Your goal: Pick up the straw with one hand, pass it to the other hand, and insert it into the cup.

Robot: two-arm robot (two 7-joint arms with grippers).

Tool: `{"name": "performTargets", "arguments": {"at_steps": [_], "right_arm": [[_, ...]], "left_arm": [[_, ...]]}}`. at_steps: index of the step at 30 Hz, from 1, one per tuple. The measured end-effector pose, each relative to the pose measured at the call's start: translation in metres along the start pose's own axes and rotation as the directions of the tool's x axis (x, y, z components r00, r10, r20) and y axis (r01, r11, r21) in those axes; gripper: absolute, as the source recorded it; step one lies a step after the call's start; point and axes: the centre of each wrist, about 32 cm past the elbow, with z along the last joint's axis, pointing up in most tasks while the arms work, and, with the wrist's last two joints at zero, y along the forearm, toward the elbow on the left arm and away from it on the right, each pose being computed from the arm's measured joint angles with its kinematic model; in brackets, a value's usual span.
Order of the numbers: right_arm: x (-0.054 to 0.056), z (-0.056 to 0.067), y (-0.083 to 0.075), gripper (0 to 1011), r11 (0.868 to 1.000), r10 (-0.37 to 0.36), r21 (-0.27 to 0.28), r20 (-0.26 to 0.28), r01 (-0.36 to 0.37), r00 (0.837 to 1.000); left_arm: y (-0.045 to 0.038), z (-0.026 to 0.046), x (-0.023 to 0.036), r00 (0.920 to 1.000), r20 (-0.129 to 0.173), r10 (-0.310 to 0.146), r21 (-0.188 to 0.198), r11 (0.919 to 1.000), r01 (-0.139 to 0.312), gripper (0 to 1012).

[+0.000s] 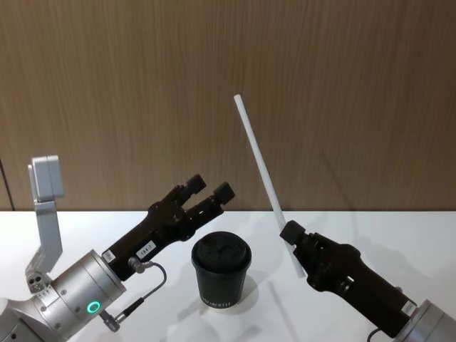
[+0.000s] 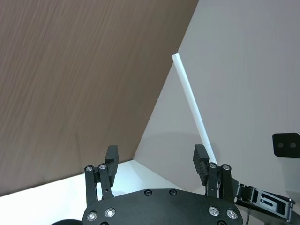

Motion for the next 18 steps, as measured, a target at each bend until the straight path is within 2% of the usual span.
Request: {"name": "performTargets", "arguments": {"at_steps": [8, 18], "right_arm": [[-0.002, -0.003, 0.001, 4, 1.000, 0.011, -0.012, -0.006, -0.011, 1.000], [-0.004, -0.006, 0.001, 4, 1.000, 0.021, -0.022, -0.008, -0.021, 1.000]], "left_arm": [[-0.0005, -0.0057, 0.0077, 0.9994, -0.033, -0.010, 0.006, 0.9999, 0.010, 1004], [-0.0024, -0.0092, 0.0135, 0.9982, -0.054, -0.026, 0.011, 0.9996, 0.027, 1003]]}}
